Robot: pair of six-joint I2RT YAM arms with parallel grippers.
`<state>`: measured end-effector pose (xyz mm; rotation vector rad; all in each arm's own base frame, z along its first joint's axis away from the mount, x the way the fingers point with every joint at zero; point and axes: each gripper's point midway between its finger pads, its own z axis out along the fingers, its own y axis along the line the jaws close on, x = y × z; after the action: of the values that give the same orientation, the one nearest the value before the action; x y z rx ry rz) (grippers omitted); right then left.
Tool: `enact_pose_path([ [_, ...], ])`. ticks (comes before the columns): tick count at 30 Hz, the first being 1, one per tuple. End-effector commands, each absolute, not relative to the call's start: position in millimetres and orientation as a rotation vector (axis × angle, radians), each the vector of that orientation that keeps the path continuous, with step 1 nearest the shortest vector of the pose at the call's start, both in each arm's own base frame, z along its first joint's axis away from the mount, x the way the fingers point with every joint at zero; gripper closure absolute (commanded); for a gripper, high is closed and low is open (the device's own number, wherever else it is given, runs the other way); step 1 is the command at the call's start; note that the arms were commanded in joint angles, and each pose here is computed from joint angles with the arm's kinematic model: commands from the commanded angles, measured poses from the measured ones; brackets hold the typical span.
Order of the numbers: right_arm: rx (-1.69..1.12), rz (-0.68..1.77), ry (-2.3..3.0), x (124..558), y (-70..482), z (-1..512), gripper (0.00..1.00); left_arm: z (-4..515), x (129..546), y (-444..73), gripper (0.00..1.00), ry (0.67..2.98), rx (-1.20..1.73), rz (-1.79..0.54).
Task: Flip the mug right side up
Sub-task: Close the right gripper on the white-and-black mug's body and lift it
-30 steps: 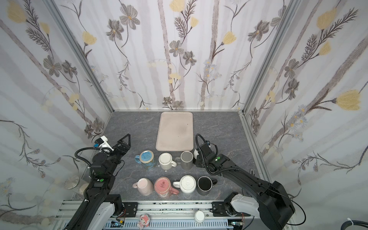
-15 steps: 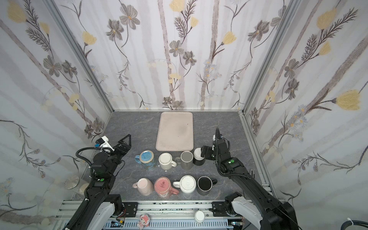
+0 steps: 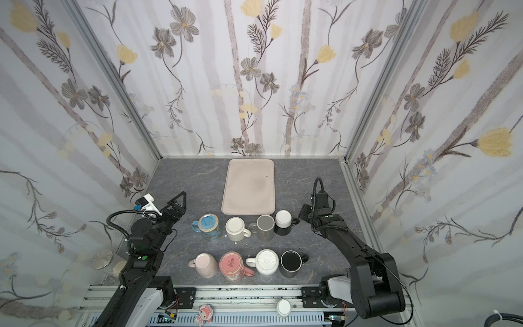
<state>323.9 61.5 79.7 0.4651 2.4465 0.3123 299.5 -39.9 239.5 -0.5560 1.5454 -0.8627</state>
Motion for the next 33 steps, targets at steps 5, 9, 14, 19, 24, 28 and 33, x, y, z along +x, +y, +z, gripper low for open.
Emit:
enact_pose_path([
  [5,0.393,0.178,2.482,321,63,70,0.37,245,299,-43,0.0,1.517,-0.534,-0.896],
  [9,0.375,0.143,2.507,319,66,65,0.43,242,298,-44,0.0,1.521,-0.533,-0.899],
  [14,0.34,0.1,2.542,305,73,60,0.48,243,297,-44,0.0,1.517,-0.527,-0.9],
  [19,0.317,0.095,2.597,282,79,50,0.51,241,297,-43,0.0,1.52,-0.531,-0.893],
  [24,0.272,0.089,2.636,261,86,47,0.52,237,297,-42,0.0,1.524,-0.54,-0.885],
  [28,0.224,0.108,2.65,248,96,53,0.52,236,297,-41,0.0,1.526,-0.545,-0.881],
  [33,0.203,0.063,2.59,245,94,80,0.46,232,299,-41,0.0,1.536,-0.553,-0.878],
])
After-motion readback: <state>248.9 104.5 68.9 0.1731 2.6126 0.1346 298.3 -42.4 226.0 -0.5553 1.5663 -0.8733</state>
